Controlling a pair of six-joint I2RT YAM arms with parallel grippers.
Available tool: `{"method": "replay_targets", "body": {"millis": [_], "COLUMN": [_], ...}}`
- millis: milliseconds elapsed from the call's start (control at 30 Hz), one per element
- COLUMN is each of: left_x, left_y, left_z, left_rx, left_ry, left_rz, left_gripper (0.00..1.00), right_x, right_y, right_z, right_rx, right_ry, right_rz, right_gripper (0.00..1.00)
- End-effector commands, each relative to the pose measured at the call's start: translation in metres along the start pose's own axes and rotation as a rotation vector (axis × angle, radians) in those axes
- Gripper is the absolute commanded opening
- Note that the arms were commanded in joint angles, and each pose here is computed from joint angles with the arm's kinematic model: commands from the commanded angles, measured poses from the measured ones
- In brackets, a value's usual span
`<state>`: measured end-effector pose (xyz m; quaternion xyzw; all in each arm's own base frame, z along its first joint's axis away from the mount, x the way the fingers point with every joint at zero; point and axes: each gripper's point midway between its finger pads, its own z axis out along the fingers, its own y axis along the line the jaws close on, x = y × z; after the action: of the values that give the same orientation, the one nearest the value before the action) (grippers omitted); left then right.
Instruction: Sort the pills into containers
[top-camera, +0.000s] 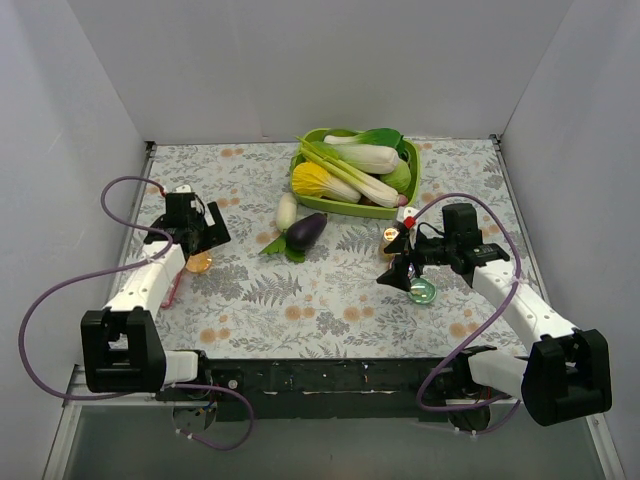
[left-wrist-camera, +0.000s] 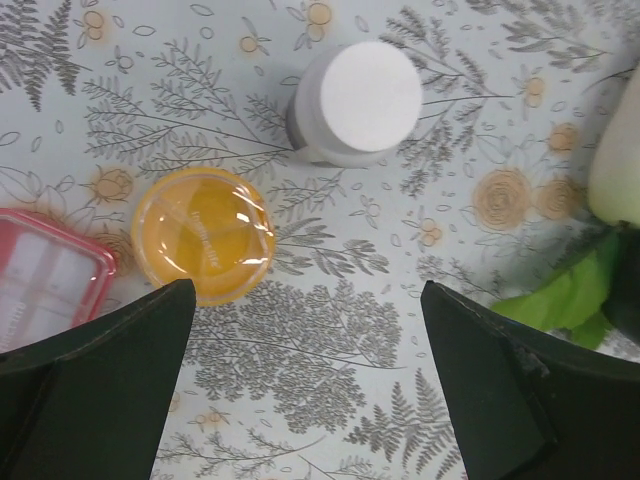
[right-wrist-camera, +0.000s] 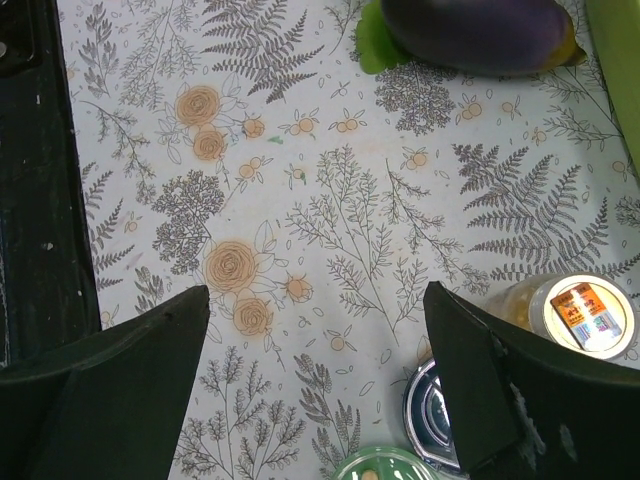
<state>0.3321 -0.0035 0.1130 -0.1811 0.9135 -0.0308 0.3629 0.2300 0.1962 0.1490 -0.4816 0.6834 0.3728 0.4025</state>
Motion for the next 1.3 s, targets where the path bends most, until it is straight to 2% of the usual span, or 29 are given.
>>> {"method": "replay_targets", "body": {"millis": [0, 233, 367, 800, 933, 1067, 1167, 1200, 1267], "left_x": [-0.006, 0.003, 0.015, 0.029, 0.033, 0.035, 0.036, 0.037, 0.039], "left_y": [0.027, 0.049, 0.062, 0.059, 0.061, 0.062, 0.06, 0.059, 0.053], "left_z": [0.006, 0.03, 0.052, 0.06, 0.063, 0.065, 0.064, 0.063, 0.06], "left_rx": [-0.133, -0.16, -0.175, -0.147, -0.157, -0.167, -0.16, -0.156, -0.126], "left_ry": [-0.01, 0.039, 0.112, 0.177, 0.193, 0.207, 0.214, 0.223, 0.232], "left_rz": [0.09, 0.015, -0.027, -0.03, -0.033, -0.04, -0.046, -0.055, -0.063], "left_gripper": [0.98, 0.98, 0.98, 0.98, 0.95, 0.9, 0.81, 0.72, 0.61], "right_x": [-0.011, -0.011, -0.011, -0.009, -0.01, -0.01, -0.011, -0.01, -0.011], "right_y": [0.003, 0.004, 0.005, 0.004, 0.004, 0.004, 0.005, 0.005, 0.006], "right_z": [-0.001, 0.0, 0.0, 0.001, 0.0, 0.0, 0.0, 0.0, 0.0], "right_rx": [-0.015, -0.03, -0.037, -0.044, -0.044, -0.044, -0.047, -0.049, -0.05], "right_ry": [-0.05, -0.045, -0.045, -0.034, -0.034, -0.032, -0.032, -0.032, -0.033], "right_rz": [-0.08, -0.071, -0.069, -0.063, -0.066, -0.067, -0.07, -0.069, -0.072], "right_gripper": [0.95, 0.95, 0.95, 0.95, 0.95, 0.95, 0.95, 0.95, 0.95]}}
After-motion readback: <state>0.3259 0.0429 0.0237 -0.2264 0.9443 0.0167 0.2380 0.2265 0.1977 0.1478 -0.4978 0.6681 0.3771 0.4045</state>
